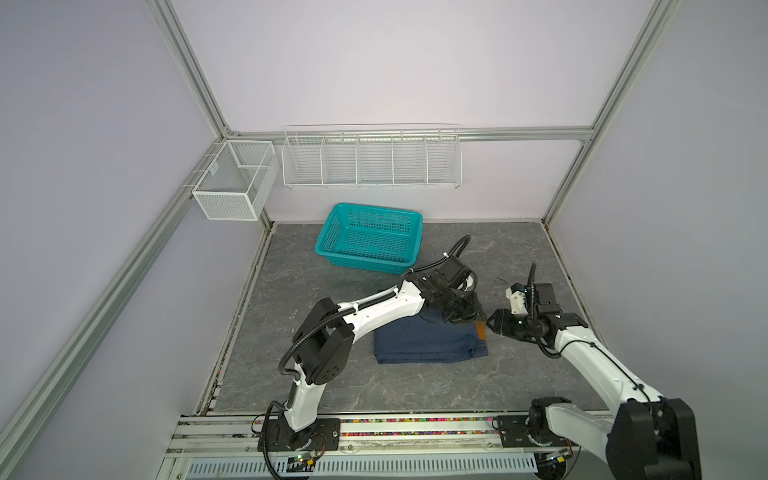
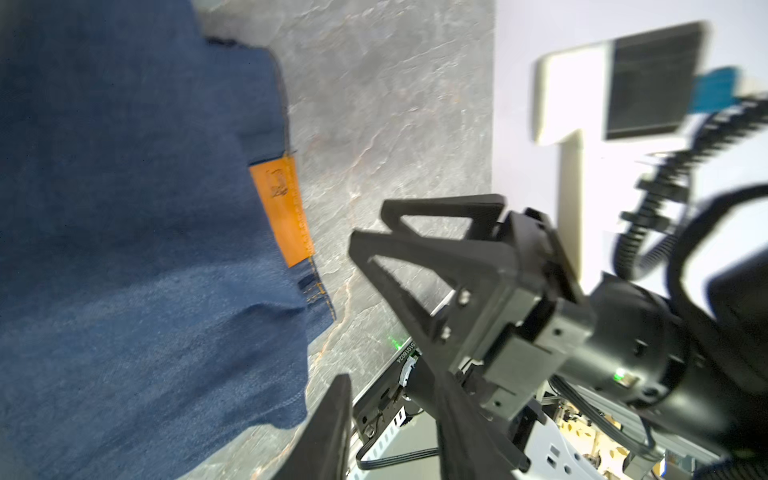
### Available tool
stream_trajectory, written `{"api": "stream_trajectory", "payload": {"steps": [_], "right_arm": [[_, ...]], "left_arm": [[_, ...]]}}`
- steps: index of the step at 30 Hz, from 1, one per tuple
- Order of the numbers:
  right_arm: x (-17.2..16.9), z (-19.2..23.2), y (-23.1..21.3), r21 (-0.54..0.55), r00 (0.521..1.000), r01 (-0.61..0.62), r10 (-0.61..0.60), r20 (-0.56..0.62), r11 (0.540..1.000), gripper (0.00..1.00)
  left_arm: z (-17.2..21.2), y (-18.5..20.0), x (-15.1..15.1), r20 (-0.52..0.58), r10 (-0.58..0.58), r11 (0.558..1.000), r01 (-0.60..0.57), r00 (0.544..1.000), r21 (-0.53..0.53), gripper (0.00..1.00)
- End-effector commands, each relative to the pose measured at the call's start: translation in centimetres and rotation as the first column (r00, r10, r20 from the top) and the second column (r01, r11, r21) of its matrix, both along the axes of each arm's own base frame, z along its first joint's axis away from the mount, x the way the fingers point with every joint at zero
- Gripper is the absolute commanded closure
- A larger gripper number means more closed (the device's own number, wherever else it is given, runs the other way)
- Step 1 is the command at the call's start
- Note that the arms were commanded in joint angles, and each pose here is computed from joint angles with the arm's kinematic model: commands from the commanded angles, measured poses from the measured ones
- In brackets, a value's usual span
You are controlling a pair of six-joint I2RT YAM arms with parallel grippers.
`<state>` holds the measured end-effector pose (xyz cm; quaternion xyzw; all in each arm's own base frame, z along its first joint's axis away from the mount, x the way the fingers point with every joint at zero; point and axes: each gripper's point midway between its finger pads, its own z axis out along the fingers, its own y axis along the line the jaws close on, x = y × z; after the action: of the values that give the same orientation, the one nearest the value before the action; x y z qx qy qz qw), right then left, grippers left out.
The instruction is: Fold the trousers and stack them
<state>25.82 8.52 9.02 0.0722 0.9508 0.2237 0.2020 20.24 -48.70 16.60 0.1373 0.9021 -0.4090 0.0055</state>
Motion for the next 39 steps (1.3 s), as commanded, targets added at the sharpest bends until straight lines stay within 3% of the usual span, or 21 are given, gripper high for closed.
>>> {"api": "stream_trajectory", "payload": {"steps": [1,5,11,16,20,23,30,34,39], "right_arm": [[0.3,2.8,2.4,0.109,0.994,-0.096,0.089,0.064,0.989,0.42],[0.6,2.5,4.8,0.123,0.985,-0.166,0.158,0.069,0.978,0.36],[1.9,-0.6,6.9,0.09,0.974,-0.228,0.228,0.014,0.969,0.39],[2.0,-2.7,8.3,0.075,0.957,-0.285,0.288,-0.028,0.956,0.53],[2.1,-1.1,9.0,0.062,0.95,-0.311,0.312,0.002,0.948,0.79],[1.6,1.1,9.4,0.052,0.945,-0.326,0.325,0.026,0.944,0.87],[-1.3,5.2,8.3,-0.028,0.953,-0.296,0.297,0.064,0.955,0.88],[-2.5,3.7,4.5,-0.196,0.97,-0.238,0.243,-0.001,0.951,0.88],[-2.0,0.1,3.2,-0.207,0.972,-0.234,0.224,-0.067,0.95,0.85]], "left_arm": [[2.3,2.8,-1.3,0.067,-0.052,0.998,0.049,0.996,0.043,0.63],[2.2,7.2,-0.6,0.11,-0.031,0.989,0.014,0.993,0.149,0.61],[0.5,14.9,1.8,0.173,0.057,0.953,-0.105,0.983,0.284,0.57],[-1.6,20.0,3.6,0.195,0.133,0.921,-0.194,0.972,0.337,0.55],[-3.5,22.7,5.3,0.207,0.174,0.9,-0.24,0.963,0.363,0.56],[-5.2,23.8,6.4,0.207,0.187,0.887,-0.256,0.96,0.384,0.55],[-8.0,24.3,7.1,0.184,0.174,0.872,-0.238,0.967,0.428,0.55],[-8.6,24.1,7.0,0.17,0.161,0.877,-0.22,0.972,0.428,0.56],[-9.7,23.9,6.4,0.133,0.149,0.882,-0.192,0.98,0.431,0.56]]}}
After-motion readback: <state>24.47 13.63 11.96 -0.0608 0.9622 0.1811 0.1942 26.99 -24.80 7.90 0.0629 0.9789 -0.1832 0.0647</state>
